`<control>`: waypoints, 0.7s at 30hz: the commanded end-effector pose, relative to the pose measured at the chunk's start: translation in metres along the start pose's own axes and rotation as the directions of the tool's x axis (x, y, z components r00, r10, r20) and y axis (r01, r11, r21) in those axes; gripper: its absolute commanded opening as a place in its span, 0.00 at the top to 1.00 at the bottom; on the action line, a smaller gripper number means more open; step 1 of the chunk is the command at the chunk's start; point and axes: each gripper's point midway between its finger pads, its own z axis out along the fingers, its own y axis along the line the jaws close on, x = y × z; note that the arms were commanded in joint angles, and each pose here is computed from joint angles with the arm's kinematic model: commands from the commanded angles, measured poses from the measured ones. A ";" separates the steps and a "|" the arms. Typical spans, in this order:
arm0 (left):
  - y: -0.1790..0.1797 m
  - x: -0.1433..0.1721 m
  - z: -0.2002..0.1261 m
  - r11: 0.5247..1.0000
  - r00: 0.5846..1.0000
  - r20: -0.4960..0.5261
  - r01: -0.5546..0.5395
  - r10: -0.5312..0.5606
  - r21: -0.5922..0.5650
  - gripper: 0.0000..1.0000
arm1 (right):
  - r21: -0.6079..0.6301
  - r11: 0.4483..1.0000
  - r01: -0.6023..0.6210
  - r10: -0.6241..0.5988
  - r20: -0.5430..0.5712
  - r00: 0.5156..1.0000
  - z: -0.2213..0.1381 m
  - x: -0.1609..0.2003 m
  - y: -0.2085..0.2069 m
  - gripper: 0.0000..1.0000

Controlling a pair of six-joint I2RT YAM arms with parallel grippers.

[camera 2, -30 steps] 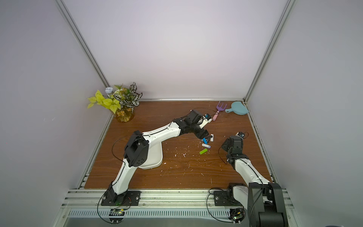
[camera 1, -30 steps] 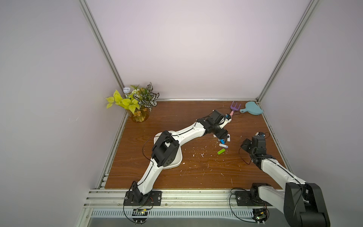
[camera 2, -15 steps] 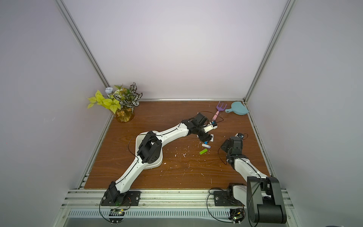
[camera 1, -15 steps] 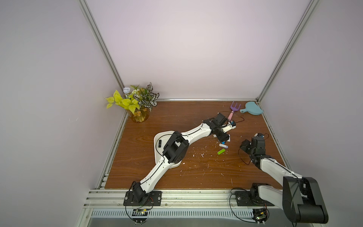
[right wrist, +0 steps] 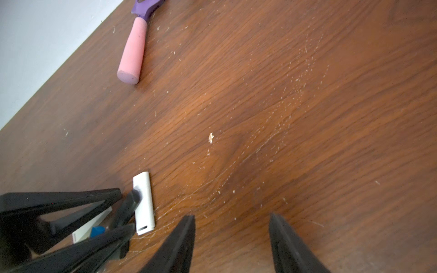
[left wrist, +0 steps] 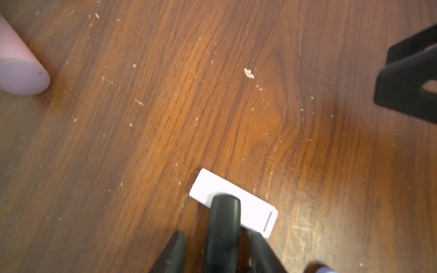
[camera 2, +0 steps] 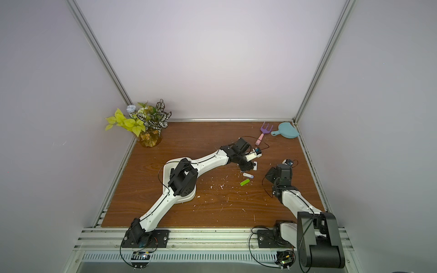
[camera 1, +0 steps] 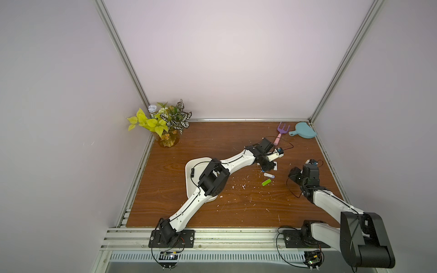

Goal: Put the usb flash drive into the storage box
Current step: Pick up the USB flash from the center of the board.

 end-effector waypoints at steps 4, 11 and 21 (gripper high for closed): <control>-0.008 0.028 0.015 0.999 0.997 -0.074 0.024 -0.022 0.029 0.70 | -0.026 1.000 -0.010 0.011 0.015 1.000 0.000 -0.007 0.006 0.44; -0.008 0.020 0.013 0.998 0.997 -0.056 0.047 -0.045 0.030 0.84 | -0.030 1.000 -0.009 0.009 0.016 1.000 0.000 -0.007 0.007 0.44; -0.003 -0.039 -0.020 0.996 0.992 0.089 0.091 -0.090 -0.003 0.91 | -0.035 0.999 -0.009 0.010 0.018 1.000 -0.001 -0.008 0.008 0.44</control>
